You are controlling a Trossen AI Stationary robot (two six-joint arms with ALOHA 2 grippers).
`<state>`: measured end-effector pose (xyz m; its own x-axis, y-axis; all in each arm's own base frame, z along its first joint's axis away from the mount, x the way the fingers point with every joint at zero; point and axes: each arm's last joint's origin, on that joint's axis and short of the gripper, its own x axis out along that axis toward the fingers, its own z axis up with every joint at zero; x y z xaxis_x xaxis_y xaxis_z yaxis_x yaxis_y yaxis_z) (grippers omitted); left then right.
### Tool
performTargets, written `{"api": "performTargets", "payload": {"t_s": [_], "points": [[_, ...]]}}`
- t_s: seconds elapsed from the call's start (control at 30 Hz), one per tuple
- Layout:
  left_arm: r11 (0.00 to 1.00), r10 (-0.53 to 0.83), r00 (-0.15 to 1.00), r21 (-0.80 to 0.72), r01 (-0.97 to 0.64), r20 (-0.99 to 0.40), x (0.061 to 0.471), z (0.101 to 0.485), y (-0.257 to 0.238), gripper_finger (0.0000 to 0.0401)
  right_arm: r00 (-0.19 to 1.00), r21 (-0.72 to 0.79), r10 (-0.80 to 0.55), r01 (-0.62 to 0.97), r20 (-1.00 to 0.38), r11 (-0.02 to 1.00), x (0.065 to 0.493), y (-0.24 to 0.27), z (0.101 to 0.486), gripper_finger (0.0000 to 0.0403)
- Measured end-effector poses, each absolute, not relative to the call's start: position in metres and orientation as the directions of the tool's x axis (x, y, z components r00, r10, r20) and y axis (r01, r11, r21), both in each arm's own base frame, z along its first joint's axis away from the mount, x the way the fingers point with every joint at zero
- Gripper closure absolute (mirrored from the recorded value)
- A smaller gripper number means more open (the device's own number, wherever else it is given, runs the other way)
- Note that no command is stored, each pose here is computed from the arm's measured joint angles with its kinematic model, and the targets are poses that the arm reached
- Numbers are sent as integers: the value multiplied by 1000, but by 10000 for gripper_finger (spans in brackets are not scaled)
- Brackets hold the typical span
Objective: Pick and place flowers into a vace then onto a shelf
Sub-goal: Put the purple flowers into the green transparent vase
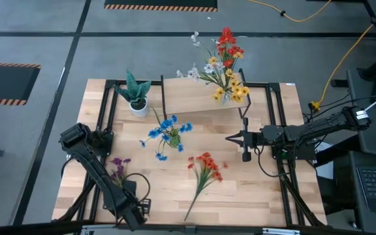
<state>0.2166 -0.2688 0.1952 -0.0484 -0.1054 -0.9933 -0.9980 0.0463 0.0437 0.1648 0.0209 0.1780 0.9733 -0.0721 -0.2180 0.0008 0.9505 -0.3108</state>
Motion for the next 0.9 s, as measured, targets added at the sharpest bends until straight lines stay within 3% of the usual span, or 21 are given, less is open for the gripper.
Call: {"api": "performTargets", "payload": {"t_s": [0.1, 0.27, 0.53, 0.9], "points": [[37, -77, -80, 78, -996, -994, 214, 195, -266, 395, 973, -311, -72, 0, -220, 950, 165, 21, 178, 387], [39, -21, -16, 16, -999, -1000, 216, 195, -264, 389, 973, -311, -72, -1, -221, 950, 165, 21, 178, 387], [54, -12, -14, 13, -998, -1000, 215, 195, -263, 377, 972, -312, -72, -1, -223, 950, 165, 21, 178, 387], [59, 29, 31, -29, -998, -999, 217, 195, -262, 296, 972, -312, -72, -2, -225, 950, 165, 21, 177, 387]]}}
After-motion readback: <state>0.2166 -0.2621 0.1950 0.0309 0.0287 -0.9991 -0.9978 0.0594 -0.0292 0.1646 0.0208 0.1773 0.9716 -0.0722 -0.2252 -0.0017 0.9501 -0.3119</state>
